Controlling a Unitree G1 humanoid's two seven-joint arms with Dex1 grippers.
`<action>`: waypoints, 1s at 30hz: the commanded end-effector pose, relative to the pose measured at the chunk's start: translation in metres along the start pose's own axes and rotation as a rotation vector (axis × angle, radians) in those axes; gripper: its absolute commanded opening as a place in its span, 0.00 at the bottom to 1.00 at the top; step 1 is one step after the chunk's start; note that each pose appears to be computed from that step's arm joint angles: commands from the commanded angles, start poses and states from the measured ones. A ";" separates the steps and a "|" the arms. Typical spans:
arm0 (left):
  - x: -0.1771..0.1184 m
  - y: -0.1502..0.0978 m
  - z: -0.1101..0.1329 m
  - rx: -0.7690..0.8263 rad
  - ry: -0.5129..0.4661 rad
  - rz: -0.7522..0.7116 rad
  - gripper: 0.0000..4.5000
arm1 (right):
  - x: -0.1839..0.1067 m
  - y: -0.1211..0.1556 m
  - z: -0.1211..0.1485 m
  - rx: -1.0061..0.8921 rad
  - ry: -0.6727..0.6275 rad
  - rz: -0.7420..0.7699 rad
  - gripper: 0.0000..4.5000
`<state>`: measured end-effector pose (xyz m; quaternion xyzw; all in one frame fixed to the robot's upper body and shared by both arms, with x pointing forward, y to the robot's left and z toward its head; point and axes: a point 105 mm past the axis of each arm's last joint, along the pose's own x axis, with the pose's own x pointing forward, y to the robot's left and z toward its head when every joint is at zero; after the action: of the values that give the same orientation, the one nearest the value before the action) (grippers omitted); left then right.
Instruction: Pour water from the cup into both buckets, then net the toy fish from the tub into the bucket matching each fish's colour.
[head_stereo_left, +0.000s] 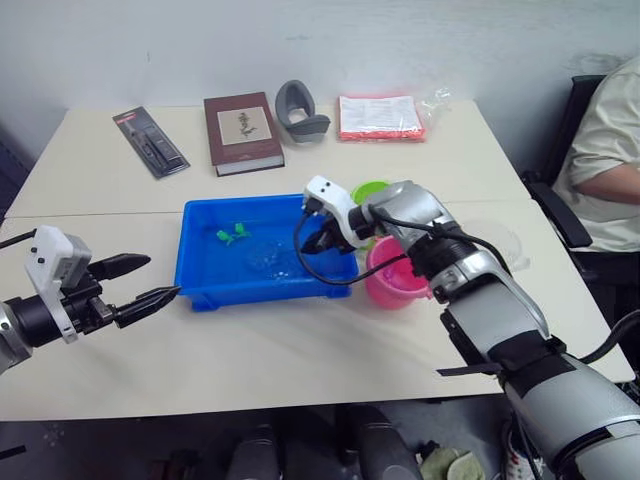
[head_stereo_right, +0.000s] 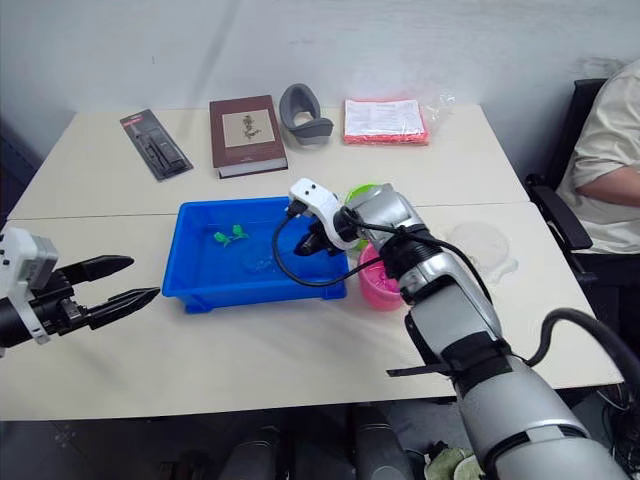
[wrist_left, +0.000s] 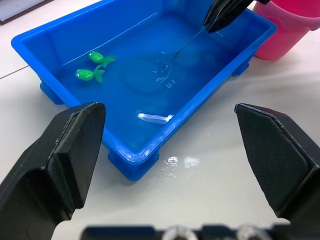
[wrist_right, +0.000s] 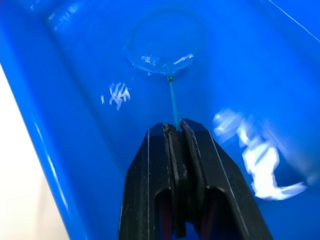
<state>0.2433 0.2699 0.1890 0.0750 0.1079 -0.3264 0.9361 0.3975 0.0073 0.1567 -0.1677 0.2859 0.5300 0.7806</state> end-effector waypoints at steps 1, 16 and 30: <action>-0.006 -0.002 0.013 0.048 -0.039 0.018 0.99 | -0.002 -0.004 0.021 -0.024 -0.074 -0.040 0.00; -0.004 0.004 0.016 0.058 -0.043 0.031 0.99 | 0.005 -0.001 0.034 -0.073 -0.117 -0.048 0.00; -0.044 0.014 -0.001 -0.016 0.008 0.114 0.99 | 0.013 0.012 0.013 -0.175 -0.026 0.047 0.00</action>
<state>0.2197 0.3095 0.1889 0.0605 0.1274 -0.2699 0.9525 0.3949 0.0210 0.1535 -0.2189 0.2454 0.5682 0.7543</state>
